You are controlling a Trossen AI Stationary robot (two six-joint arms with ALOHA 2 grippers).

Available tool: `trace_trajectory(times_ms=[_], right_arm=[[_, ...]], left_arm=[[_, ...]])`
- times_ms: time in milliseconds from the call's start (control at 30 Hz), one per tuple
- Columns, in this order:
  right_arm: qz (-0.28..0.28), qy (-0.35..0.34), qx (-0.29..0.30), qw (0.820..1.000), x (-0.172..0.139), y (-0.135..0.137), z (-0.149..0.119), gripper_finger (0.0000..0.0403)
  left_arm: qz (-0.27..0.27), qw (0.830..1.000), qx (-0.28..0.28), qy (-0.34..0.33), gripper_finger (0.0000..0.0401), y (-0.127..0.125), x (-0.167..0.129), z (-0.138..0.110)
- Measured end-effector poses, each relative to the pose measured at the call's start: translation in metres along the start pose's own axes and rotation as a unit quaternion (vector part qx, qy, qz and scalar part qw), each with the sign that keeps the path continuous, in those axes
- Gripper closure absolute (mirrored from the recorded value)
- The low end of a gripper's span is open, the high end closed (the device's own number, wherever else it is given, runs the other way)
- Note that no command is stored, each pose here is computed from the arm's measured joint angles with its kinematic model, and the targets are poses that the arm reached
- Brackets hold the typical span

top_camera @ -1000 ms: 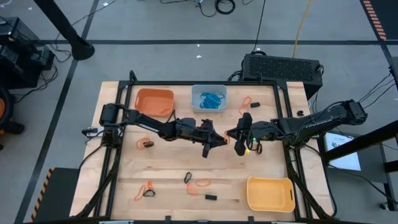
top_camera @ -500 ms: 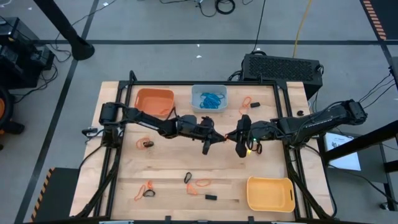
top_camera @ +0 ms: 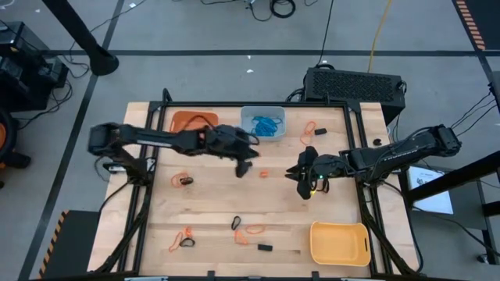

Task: Sort rubber bands into baskets
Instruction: Put the orange rubberband into the orange bin

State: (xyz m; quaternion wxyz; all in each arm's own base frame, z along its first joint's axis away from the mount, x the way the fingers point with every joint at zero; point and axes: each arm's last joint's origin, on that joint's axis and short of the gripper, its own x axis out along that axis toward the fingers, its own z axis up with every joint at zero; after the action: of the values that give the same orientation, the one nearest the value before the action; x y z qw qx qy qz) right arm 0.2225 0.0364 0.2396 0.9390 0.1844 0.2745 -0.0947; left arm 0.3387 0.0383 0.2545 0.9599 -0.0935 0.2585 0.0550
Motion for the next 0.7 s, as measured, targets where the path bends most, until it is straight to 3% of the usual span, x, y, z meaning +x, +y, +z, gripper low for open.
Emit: trace_trajectory(times_ms=[133, 333, 533, 700], right_arm=[[-0.001, 0.002, 0.010, 1.000, 0.000, 0.000, 0.000, 0.0323], [-0.002, 0.001, 0.020, 1.000, 0.000, 0.000, 0.000, 0.0323], [-0.001, -0.002, 0.020, 1.000, 0.000, 0.000, 0.000, 0.0323], [-0.002, -0.002, 0.019, 1.000, 0.000, 0.000, 0.000, 0.0323]], left_arm=[[0.136, 0.988, 0.048, 0.055, 0.0399, 0.013, -0.042, 0.000], [0.317, 0.935, 0.057, 0.150, 0.0399, 0.042, -0.085, -0.011], [0.366, 0.897, 0.009, 0.247, 0.0399, 0.085, -0.096, -0.039], [0.395, 0.872, -0.033, 0.286, 0.0399, 0.116, -0.098, -0.059]])
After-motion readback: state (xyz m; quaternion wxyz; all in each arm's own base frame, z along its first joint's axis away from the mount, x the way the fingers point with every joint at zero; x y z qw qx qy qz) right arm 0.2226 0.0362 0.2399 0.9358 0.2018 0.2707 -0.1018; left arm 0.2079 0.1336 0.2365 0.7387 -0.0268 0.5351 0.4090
